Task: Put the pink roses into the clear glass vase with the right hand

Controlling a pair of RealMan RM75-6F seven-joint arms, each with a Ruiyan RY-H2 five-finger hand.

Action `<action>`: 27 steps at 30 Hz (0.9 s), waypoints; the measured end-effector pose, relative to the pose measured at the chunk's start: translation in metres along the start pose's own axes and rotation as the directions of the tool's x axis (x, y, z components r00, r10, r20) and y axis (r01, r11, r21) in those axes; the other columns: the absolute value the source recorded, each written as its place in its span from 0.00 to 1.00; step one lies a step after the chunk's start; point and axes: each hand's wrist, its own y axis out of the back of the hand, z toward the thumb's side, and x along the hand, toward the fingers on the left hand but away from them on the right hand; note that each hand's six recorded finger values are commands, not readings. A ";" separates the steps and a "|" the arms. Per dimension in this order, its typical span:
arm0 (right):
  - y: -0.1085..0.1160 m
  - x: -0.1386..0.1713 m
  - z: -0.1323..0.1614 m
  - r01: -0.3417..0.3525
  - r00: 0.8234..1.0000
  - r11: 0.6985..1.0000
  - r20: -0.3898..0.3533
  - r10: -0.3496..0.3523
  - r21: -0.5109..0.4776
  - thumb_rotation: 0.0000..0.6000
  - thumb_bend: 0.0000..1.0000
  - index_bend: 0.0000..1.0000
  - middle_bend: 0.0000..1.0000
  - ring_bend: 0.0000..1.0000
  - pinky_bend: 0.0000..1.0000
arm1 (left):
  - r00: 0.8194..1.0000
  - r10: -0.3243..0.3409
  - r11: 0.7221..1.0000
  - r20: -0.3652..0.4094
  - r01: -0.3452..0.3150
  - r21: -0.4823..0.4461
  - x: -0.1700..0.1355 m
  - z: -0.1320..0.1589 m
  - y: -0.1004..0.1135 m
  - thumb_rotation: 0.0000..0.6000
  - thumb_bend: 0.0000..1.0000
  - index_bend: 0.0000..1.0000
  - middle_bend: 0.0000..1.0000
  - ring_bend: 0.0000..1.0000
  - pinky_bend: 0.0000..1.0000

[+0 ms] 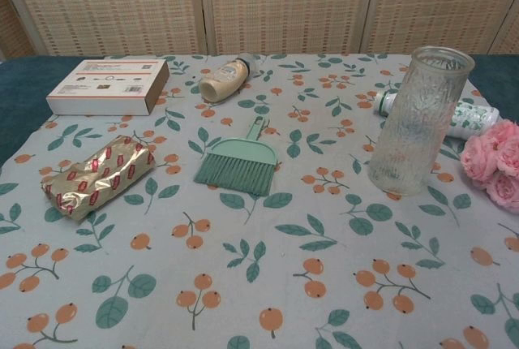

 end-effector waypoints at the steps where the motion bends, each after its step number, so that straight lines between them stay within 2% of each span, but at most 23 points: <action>1: 0.000 0.000 0.000 0.000 1.000 1.000 -0.001 0.000 0.000 1.00 0.12 0.00 0.03 0.00 0.03 | 1.000 -0.006 1.000 0.004 0.006 0.000 0.000 0.000 -0.001 1.00 0.36 0.00 0.00 0.00 0.29; 7: 0.000 0.001 -0.001 -0.006 1.000 1.000 0.001 0.006 0.003 1.00 0.12 0.00 0.04 0.00 0.04 | 1.000 -0.020 1.000 0.015 0.020 0.003 0.001 0.003 -0.005 1.00 0.35 0.00 0.00 0.00 0.29; 9: -0.001 0.000 -0.003 -0.012 1.000 1.000 0.011 0.012 0.005 1.00 0.12 0.00 0.08 0.04 0.08 | 1.000 -0.019 1.000 0.021 0.019 0.000 0.001 0.005 -0.004 1.00 0.35 0.00 0.00 0.00 0.29; 11: 0.000 -0.002 -0.006 -0.013 1.000 1.000 0.028 0.013 0.019 1.00 0.12 0.01 0.22 0.22 0.23 | 0.999 -0.018 1.000 0.028 0.018 0.001 0.002 0.006 -0.004 1.00 0.36 0.00 0.00 0.00 0.29; 13: 0.000 -0.005 -0.008 -0.006 0.999 0.999 0.040 0.004 0.044 1.00 0.10 0.04 0.43 0.49 0.48 | 0.999 -0.018 1.000 0.036 0.018 0.001 0.001 0.007 -0.005 1.00 0.36 0.00 0.00 0.00 0.29; 16: -0.003 -0.010 -0.010 -0.009 0.999 0.996 0.052 0.005 0.089 1.00 0.04 0.06 0.58 0.69 0.69 | 0.999 -0.016 1.000 0.047 0.016 -0.007 0.001 0.008 -0.004 1.00 0.36 0.00 0.00 0.00 0.29; 20: -0.012 -0.017 -0.015 -0.050 0.998 0.988 0.050 0.043 0.147 1.00 0.00 0.10 0.63 0.79 0.82 | 0.999 0.005 1.000 0.043 -0.004 -0.020 -0.001 0.006 0.000 1.00 0.36 0.00 0.00 0.00 0.29; 27: -0.035 -0.046 -0.028 -0.143 0.989 0.963 0.058 0.133 0.227 1.00 0.00 0.19 0.70 0.89 0.92 | 1.000 0.020 0.999 0.022 -0.019 -0.042 -0.001 0.001 0.004 1.00 0.36 0.00 0.00 0.00 0.29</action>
